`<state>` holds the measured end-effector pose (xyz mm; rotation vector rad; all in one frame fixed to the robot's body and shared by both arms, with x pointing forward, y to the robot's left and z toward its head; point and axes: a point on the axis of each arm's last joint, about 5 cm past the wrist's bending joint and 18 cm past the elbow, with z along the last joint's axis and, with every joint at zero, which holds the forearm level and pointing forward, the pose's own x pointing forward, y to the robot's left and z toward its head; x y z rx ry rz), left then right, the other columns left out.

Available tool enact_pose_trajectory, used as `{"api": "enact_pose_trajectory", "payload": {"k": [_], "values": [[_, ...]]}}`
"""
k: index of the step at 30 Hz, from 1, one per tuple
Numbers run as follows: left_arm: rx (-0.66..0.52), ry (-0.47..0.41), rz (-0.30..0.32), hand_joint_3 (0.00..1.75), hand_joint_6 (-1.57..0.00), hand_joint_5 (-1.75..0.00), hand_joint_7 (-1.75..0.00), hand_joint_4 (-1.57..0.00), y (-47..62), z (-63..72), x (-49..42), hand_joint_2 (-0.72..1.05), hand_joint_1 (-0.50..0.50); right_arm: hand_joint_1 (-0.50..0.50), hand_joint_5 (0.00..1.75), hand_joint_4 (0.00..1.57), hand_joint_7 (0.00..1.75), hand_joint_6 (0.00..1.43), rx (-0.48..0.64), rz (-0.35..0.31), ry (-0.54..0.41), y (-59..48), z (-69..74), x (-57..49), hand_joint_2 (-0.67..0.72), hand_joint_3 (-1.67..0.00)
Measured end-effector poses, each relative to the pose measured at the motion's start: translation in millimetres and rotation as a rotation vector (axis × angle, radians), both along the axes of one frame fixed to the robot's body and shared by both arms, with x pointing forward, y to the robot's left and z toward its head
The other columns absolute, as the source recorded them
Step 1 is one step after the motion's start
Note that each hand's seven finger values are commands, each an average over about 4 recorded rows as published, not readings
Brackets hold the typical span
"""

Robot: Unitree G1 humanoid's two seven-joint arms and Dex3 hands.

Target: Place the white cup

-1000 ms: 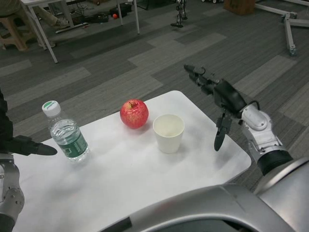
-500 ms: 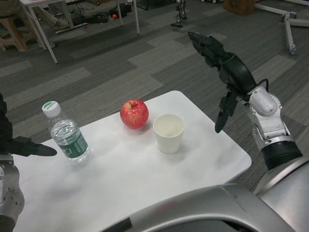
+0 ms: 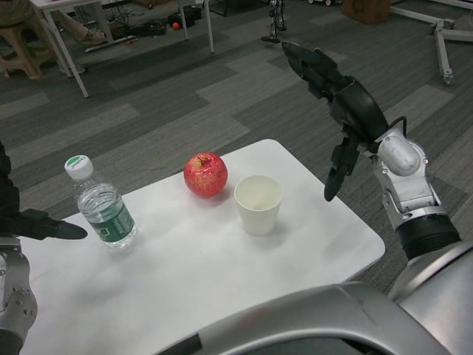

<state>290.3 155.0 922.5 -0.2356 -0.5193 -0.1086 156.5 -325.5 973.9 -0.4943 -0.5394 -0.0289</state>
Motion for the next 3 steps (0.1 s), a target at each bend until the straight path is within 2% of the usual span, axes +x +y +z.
{"api": "enact_pose_trajectory", "payload": {"k": [3], "values": [[0.000,0.000,0.000,0.09,0.00,0.00,-0.14,0.00,0.0,0.1,0.0,-0.64,-0.50,-0.43,0.00,0.00,0.14,0.00,0.000,0.004,-0.005,0.7,0.7,1.3,0.53,-0.08]]}}
